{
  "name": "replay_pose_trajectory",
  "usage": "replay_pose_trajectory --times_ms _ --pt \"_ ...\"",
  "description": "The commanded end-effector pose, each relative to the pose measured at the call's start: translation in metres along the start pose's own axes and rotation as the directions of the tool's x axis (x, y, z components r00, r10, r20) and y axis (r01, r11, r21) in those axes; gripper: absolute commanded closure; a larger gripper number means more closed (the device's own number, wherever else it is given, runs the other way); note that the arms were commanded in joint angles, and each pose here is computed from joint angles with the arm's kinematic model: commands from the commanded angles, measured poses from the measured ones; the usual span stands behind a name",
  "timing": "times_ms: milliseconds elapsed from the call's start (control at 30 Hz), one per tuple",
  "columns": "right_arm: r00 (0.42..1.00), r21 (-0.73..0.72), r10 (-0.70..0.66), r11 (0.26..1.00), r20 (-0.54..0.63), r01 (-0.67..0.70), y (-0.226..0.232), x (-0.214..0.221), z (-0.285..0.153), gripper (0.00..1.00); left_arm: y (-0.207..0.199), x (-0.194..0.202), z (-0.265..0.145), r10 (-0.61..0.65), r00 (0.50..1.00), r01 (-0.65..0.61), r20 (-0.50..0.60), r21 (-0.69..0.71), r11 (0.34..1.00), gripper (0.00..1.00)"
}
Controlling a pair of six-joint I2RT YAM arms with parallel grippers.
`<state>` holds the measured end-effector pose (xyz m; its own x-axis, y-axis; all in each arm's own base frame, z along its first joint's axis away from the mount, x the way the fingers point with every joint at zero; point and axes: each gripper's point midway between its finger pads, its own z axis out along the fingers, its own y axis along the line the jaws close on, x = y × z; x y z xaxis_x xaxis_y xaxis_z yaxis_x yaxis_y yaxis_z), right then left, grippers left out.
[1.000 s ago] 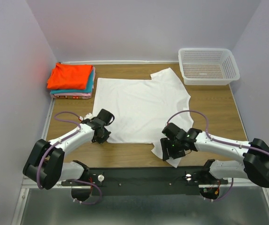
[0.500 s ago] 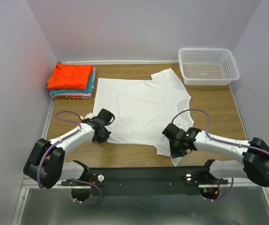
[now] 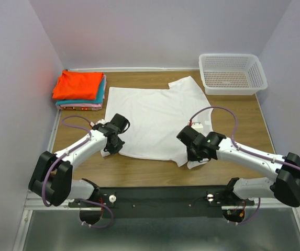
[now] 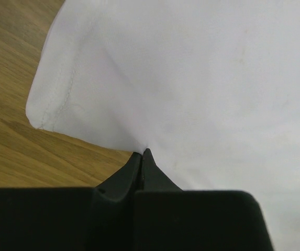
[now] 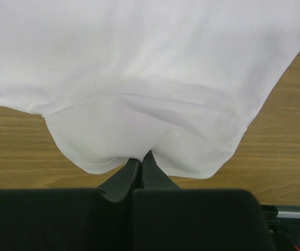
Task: Fold and stack the t-shirts
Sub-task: Fold the tshirt
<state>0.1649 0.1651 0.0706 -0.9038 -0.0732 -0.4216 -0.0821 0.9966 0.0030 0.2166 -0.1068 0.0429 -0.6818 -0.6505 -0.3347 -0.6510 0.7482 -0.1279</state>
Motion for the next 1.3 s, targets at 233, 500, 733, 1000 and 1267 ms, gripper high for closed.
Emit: replay_pose_trajectory --times_ms 233,500,733,1000,1267 --pt "0.991 0.161 -0.023 0.987 0.132 0.002 -0.029 -0.061 -0.010 1.00 -0.014 -0.031 -0.008 0.057 0.995 -0.050 0.086 -0.076 0.996 1.00" --pt "0.980 0.209 -0.033 0.978 0.198 -0.009 -0.031 -0.101 -0.015 1.00 -0.030 -0.051 -0.006 0.101 0.987 -0.084 0.126 -0.132 0.988 1.00" --pt "0.974 0.199 -0.063 0.980 0.216 0.019 -0.023 -0.129 -0.007 1.00 -0.039 -0.071 -0.008 0.087 0.983 -0.062 0.163 -0.153 0.986 1.00" --pt "0.969 0.194 -0.073 0.981 0.235 0.026 -0.022 -0.160 0.003 1.00 -0.051 -0.089 -0.003 0.089 0.978 -0.059 0.190 -0.157 0.986 1.00" --pt "0.973 0.183 -0.065 0.983 0.223 0.023 -0.024 -0.183 0.018 1.00 -0.072 -0.118 0.005 0.080 0.971 -0.044 0.227 -0.159 0.986 1.00"
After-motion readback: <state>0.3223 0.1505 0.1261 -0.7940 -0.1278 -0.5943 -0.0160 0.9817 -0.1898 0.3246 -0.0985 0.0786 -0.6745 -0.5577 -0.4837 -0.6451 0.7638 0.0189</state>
